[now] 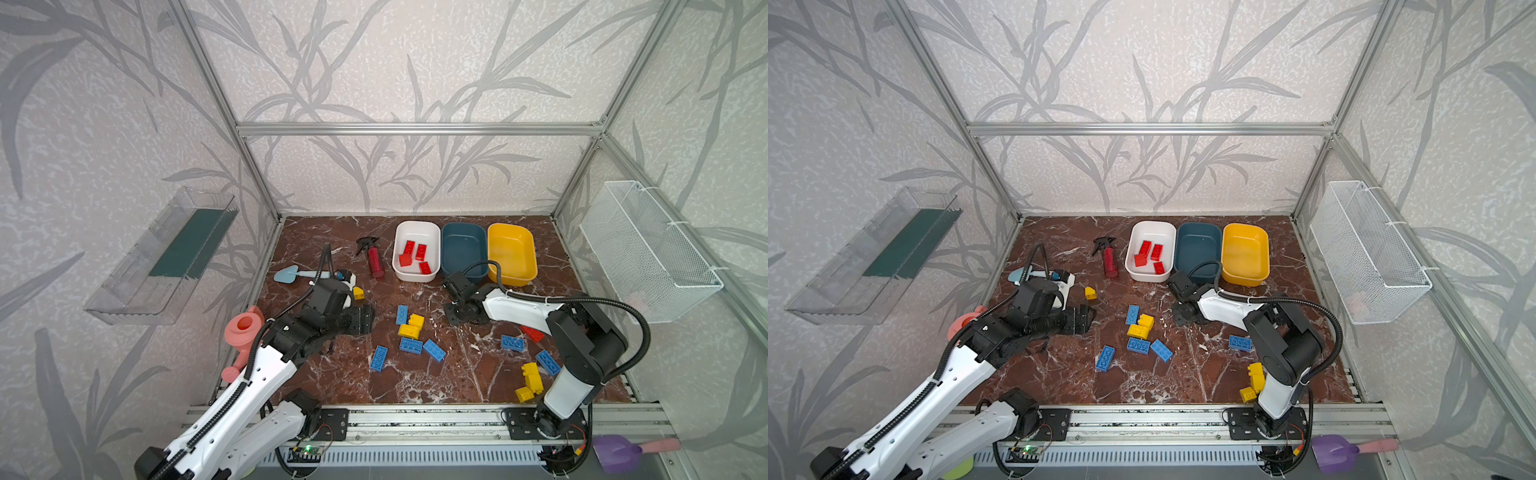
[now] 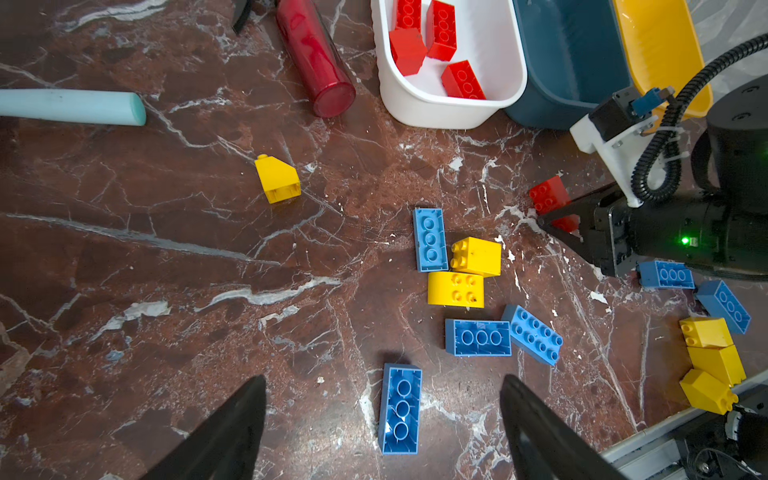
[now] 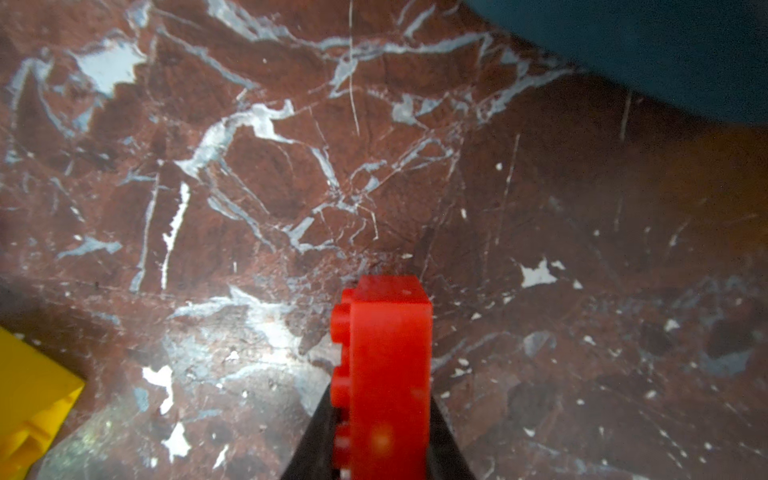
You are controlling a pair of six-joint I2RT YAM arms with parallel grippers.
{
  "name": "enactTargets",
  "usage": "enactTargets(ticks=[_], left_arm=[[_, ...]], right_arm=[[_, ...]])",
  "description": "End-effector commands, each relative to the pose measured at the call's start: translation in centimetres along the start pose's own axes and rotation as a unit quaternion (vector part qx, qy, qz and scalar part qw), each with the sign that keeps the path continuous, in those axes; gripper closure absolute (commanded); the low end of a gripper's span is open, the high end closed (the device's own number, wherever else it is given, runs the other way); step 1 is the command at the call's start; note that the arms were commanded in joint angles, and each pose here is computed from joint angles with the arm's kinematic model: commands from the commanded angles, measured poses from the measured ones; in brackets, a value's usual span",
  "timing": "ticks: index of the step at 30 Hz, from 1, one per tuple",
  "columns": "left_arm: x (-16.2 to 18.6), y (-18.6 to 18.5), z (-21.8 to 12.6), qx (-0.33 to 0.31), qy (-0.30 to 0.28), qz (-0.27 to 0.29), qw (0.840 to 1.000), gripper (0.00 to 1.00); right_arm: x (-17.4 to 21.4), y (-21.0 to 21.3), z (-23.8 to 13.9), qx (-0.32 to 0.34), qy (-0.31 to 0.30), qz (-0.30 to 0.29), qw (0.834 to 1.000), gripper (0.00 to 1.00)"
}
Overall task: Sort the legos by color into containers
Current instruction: 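Lift red brick into white bin with right gripper and open it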
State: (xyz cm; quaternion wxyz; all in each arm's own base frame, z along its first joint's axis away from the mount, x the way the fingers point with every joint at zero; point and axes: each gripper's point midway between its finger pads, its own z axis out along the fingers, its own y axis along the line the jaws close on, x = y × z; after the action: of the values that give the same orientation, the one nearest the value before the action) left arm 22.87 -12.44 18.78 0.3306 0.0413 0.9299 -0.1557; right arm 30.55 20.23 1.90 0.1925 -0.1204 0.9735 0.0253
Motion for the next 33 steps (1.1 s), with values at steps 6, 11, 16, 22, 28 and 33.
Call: enactTargets(ticks=[6, 11, 16, 22, 28, 33], left_arm=[[-0.5, 0.8, -1.1, -0.018, -0.027, -0.002, 0.999, 0.12], [-0.8, 1.5, -1.7, -0.034, -0.043, -0.004, 0.998, 0.12], [-0.9, 1.7, -2.0, -0.037, -0.049, -0.004, 0.998, 0.12], [-0.9, 1.7, -2.0, -0.038, -0.049, -0.005, 0.998, 0.13], [-0.9, 1.8, -1.8, -0.038, -0.046, -0.007, 0.998, 0.13], [-0.8, 1.8, -1.6, -0.036, -0.040, -0.007, 0.999, 0.13]], right_arm=[[-2.5, 2.1, -5.2, -0.033, -0.042, -0.028, 0.998, 0.89], [-5.0, 4.1, -7.7, -0.080, -0.067, -0.041, 0.994, 0.90], [-8.2, 5.7, -9.4, -0.102, -0.101, -0.053, 0.988, 0.91], [-12.6, 7.3, -9.7, -0.103, -0.126, -0.078, 0.984, 0.91], [-15.8, 8.4, -8.0, -0.102, -0.120, -0.083, 0.984, 0.92], [-17.8, 8.6, -5.4, -0.113, -0.101, -0.068, 0.986, 0.92]])
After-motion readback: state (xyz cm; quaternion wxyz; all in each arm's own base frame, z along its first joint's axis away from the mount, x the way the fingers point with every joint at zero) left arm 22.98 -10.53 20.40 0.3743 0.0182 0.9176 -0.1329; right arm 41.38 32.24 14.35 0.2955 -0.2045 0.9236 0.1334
